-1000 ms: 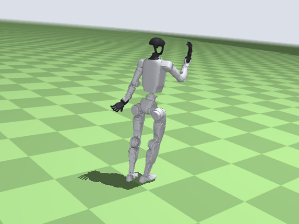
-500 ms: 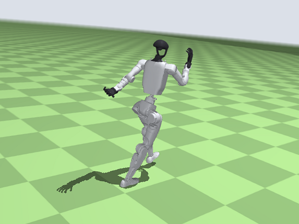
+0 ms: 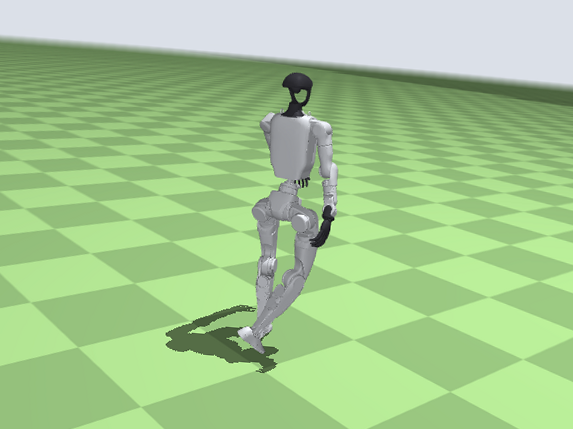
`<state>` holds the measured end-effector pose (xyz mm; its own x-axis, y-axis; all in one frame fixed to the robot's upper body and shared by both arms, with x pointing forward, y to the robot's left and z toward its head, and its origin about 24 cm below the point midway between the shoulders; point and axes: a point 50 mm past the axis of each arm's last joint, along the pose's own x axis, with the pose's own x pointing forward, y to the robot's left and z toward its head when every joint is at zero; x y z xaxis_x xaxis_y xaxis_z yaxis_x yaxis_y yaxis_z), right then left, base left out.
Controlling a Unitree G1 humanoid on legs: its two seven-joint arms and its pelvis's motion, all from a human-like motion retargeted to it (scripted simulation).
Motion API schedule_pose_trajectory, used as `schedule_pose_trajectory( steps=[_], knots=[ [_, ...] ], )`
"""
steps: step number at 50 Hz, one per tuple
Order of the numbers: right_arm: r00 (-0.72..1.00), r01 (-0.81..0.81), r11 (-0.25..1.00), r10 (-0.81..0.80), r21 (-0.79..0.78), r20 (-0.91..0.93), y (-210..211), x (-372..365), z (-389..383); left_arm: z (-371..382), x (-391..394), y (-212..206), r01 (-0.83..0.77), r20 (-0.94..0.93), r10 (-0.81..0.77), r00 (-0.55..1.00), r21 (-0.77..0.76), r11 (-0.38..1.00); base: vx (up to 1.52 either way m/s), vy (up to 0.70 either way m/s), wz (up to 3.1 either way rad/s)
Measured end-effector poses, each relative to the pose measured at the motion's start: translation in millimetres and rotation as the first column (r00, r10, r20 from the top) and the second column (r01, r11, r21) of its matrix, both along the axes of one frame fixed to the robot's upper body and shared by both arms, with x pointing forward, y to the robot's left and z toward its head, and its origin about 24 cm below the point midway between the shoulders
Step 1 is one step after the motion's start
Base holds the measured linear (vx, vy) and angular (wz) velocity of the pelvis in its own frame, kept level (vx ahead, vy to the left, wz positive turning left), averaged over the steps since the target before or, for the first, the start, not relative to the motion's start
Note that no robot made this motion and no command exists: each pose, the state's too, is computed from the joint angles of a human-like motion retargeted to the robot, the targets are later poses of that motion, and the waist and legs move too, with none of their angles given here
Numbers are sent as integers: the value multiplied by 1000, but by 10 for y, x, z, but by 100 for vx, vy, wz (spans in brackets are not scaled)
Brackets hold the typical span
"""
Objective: Kungfu
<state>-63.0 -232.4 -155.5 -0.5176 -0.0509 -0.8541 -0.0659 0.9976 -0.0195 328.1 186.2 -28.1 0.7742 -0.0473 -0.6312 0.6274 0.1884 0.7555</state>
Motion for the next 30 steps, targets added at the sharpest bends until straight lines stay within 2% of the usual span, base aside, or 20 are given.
schedule_pose_trajectory(
  steps=[1, 3, 5, 7, 9, 12, 14, 17, 21, 23, 25, 27, 30],
  knots=[
    [994, -10, 999, 15, 39, -112, -5, -436, 100, 431, 292, -281, 92, 202, -68, 977, -110, 990, 82, -1, 59],
    [951, -5, 993, 41, 119, -305, -1, -1192, 397, 1420, 591, -672, 311, 586, -125, 801, -228, 923, 81, 3, 31],
    [888, 28, 985, 54, 171, -456, -4, -1775, 763, 2403, 545, -785, 504, 852, -121, 510, -183, 844, 77, -8, 6],
    [819, 55, 985, 48, 163, -571, -137, -2193, 1171, 3167, 306, -649, 581, 972, -86, 219, -59, 812, 86, -21, -16],
    [755, 72, 994, 3, 87, -656, -356, -2458, 1573, 3712, 0, -459, 581, 996, -79, -27, 80, 810, 75, -17, -45],
    [682, 161, 976, -217, -146, -698, -464, -2733, 2064, 4236, -412, -326, 547, 955, -107, -278, 249, 799, 86, -21, -16],
    [640, 278, 897, -440, -344, -630, -335, -2869, 2231, 4440, -594, -299, 519, 921, -131, -367, 320, 792, 83, -24, 23],
    [567, 497, 655, -742, -569, -359, -50, -2964, 2209, 4633, -748, -292, 479, 887, -148, -438, 369, 796, 77, -32, 50],
    [408, 711, 284, -912, -643, 49, 335, -2908, 1876, 4692, -808, -389, 481, 853, -129, -507, 403, 779, 92, -54, 98],
    [341, 773, 148, -917, -617, 209, 422, -2814, 1679, 4656, -795, -435, 484, 836, -108, -538, 411, 772, 88, -68, 194],
    [298, 841, 86, -897, -534, 326, 375, -2623, 1420, 4577, -747, -499, 485, 823, -89, -561, 414, 770, 70, -68, 207],
    [268, 916, 88, -860, -391, 434, 181, -2315, 1106, 4561, -695, -540, 492, 813, -53, -580, 402, 772, 79, -49, 215],
    [237, 971, 200, -765, -129, 599, -362, -1721, 769, 4522, -586, -507, 493, 829, -25, -558, 356, 794, 46, -25, 260]
  ],
)
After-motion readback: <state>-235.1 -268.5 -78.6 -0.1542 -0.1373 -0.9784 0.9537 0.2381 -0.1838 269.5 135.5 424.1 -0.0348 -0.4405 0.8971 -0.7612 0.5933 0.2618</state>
